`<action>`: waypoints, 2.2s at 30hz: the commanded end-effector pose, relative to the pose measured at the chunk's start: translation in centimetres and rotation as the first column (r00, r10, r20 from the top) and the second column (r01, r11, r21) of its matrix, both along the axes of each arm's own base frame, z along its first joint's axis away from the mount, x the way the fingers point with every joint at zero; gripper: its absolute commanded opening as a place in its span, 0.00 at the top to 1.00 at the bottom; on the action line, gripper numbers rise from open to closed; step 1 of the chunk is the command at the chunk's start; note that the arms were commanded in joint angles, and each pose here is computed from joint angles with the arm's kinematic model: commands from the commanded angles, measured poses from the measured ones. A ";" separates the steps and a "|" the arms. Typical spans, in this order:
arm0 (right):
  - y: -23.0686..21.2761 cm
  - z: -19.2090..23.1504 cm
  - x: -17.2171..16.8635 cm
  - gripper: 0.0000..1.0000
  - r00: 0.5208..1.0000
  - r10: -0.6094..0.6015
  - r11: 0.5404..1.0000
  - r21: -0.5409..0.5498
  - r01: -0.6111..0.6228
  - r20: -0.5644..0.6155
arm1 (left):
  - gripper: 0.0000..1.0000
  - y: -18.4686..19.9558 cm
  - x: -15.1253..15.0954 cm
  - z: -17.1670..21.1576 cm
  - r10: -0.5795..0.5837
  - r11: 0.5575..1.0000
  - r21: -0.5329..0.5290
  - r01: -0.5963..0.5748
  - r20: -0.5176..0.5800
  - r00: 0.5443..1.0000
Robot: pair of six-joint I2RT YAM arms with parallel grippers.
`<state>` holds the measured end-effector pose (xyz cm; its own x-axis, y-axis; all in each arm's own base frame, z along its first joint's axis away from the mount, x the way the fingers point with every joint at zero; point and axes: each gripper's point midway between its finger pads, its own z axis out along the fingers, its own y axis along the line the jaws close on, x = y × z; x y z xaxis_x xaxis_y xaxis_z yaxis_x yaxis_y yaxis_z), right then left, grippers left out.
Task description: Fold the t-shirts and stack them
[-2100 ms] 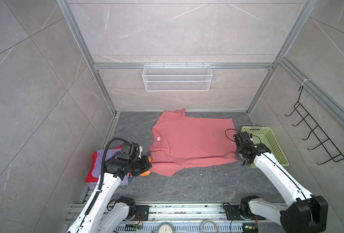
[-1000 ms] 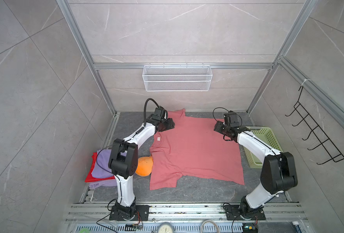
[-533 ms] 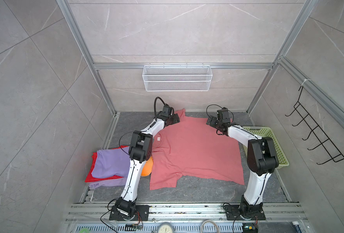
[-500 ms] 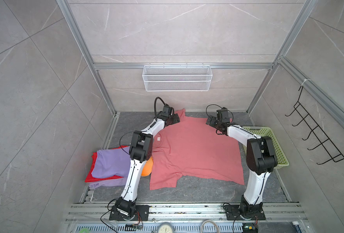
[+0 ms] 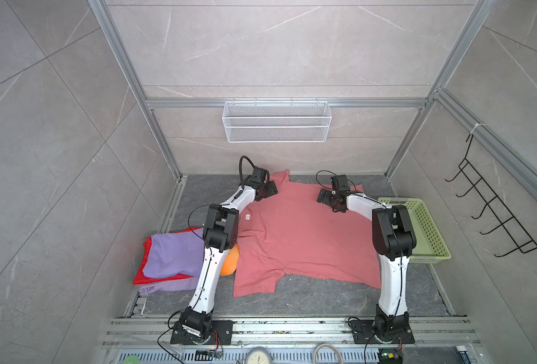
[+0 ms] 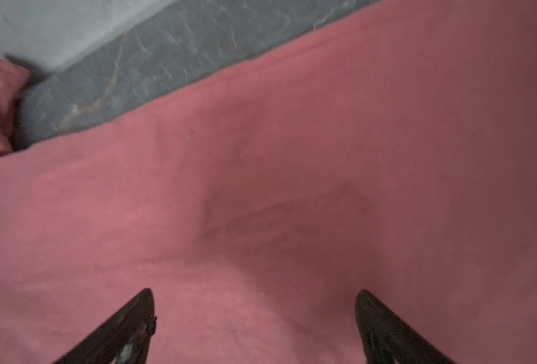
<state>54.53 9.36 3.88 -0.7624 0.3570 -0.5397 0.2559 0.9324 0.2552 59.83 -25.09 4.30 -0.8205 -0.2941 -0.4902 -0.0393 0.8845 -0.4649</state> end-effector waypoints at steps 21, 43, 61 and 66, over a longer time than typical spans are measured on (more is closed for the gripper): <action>0.2 -4.0 -14.6 0.07 0.954 0.058 0.991 0.130 -0.020 -0.295 | 0.22 6.3 -14.8 -5.1 0.047 0.998 0.050 -0.032 -0.335 0.941; -2.3 9.2 -10.5 0.10 0.996 0.070 0.996 -0.053 -0.067 0.063 | 0.27 7.0 -11.2 6.9 -0.080 0.980 0.177 0.088 -0.051 0.995; -6.4 9.6 -2.9 0.04 0.993 -0.062 0.982 -0.173 0.079 0.103 | 0.30 9.6 0.3 2.3 0.012 0.948 0.317 0.007 -0.057 0.998; -8.5 7.3 -2.9 0.03 0.989 -0.141 0.977 -0.151 0.147 0.054 | 0.30 9.6 0.1 -0.1 0.027 0.950 0.313 0.006 -0.101 0.994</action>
<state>51.29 2.08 11.87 -0.6911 0.3282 -0.6439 0.3276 0.9364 0.1257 59.83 -15.76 3.46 -0.8702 -0.1507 -0.4692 -0.0793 0.9825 -0.1684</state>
